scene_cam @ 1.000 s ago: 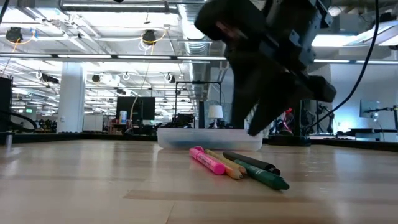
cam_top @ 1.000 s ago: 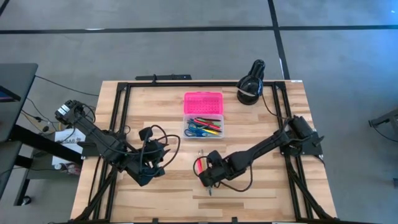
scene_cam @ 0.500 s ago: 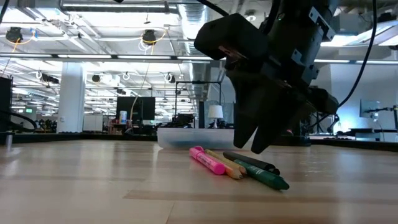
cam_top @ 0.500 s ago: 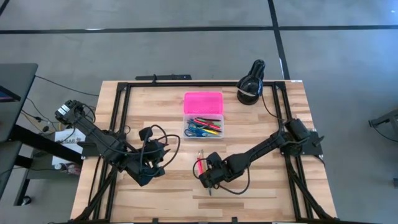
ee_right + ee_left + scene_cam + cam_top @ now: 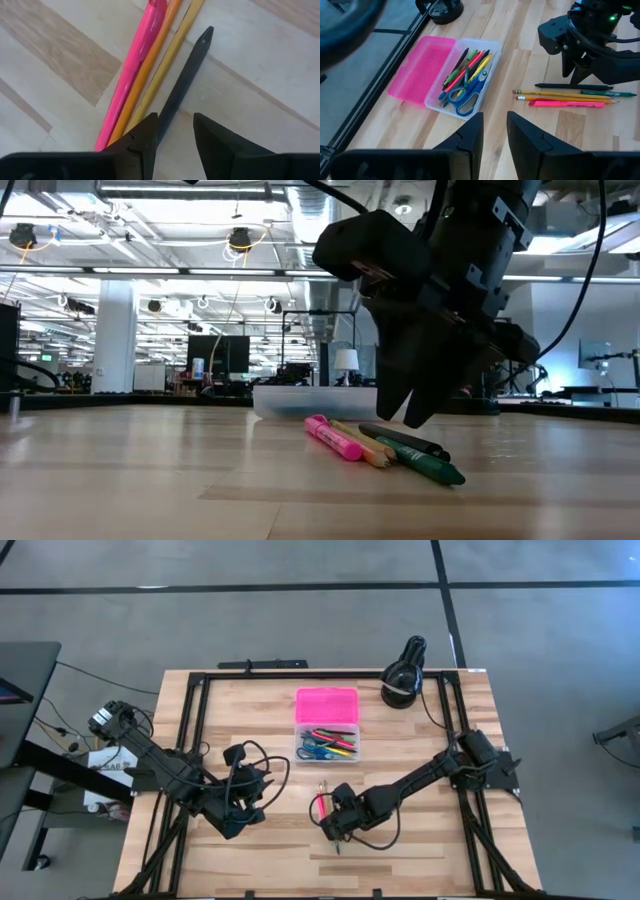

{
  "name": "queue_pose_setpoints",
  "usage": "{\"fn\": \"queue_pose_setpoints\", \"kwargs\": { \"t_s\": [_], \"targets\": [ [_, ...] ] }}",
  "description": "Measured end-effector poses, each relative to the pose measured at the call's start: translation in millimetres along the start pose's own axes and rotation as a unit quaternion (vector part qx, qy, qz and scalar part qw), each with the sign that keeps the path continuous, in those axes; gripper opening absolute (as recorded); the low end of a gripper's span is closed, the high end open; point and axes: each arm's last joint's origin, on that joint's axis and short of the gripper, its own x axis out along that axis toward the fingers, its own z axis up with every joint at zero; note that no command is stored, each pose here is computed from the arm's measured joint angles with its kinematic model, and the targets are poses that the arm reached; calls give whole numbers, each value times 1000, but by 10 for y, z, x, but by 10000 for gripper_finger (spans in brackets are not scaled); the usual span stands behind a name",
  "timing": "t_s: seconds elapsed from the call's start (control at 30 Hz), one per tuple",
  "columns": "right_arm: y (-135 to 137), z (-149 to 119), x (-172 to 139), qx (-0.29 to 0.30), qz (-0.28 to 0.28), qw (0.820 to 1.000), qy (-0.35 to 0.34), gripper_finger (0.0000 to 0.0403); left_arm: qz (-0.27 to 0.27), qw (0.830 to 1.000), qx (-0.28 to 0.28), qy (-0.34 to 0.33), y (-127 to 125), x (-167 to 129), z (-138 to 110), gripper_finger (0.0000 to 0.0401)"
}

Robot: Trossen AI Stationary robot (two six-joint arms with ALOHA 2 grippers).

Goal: Pick & place school supplies into a supply box
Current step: Put the black pen into the pink supply box

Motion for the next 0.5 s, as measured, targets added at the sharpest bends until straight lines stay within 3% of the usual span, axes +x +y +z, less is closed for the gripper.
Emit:
{"fn": "queue_pose_setpoints", "kwargs": {
  "t_s": [0.5],
  "targets": [
    [4,7,-2,0,-2,1000,-21,118,0,1000,0,0,0,0,0,80]
  ]
}}
